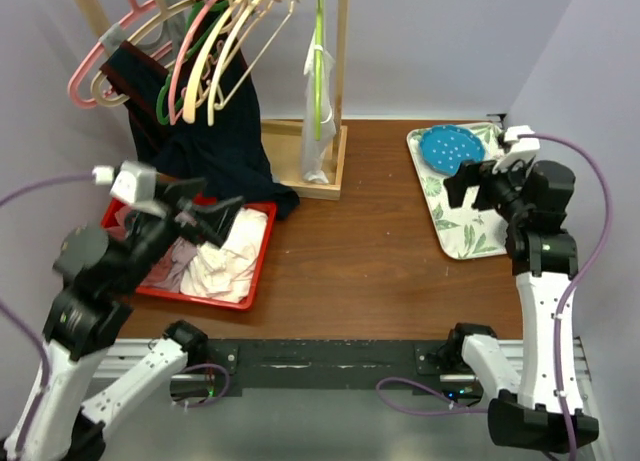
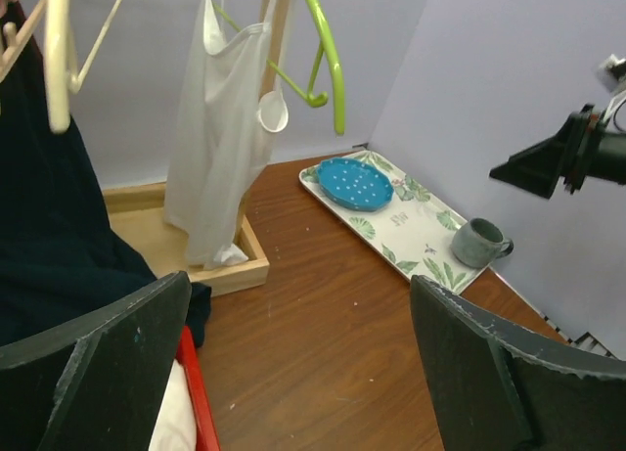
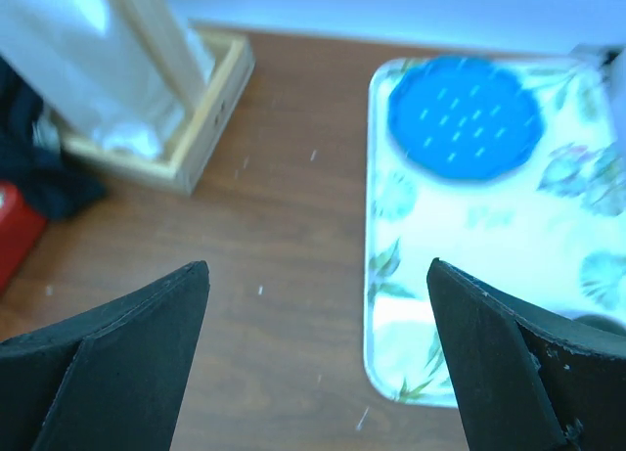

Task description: Place the tank top on the hanger

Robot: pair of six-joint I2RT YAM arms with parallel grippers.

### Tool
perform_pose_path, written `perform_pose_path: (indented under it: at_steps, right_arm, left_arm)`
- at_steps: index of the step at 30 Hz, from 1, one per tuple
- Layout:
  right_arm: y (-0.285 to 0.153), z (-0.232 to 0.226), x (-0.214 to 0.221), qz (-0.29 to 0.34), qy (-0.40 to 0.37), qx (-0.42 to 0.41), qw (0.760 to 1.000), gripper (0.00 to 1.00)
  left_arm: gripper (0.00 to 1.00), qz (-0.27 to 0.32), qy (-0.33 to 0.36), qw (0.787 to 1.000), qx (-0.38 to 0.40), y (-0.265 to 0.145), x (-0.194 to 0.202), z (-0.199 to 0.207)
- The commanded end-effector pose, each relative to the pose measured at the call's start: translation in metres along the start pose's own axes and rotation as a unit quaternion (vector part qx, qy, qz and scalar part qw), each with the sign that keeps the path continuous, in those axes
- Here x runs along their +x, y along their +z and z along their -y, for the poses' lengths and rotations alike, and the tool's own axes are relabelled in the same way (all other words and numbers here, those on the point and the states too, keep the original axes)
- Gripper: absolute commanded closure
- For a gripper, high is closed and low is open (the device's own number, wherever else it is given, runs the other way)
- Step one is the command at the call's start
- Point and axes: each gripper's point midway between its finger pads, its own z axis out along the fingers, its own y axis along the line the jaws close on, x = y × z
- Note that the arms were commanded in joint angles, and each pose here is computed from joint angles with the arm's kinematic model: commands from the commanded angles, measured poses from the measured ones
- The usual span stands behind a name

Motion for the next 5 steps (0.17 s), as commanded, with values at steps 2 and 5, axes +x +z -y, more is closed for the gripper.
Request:
perform_pose_path:
  at_steps: [2,5]
  right_arm:
    - [-0.019,0.012,-0.033,0.033,0.013,0.053,0.998,0.01]
    - [-0.020,0.014,-0.030,0.033,0.012,0.061,0.998,0.01]
  left_arm:
    - [0.00,-0.003,-0.030,0.998,-0.054,-0.026,0.053,-0.030]
    - [0.00,-0.021,-0.039,0.997,-0.071,-0.033,0.076,-0.040]
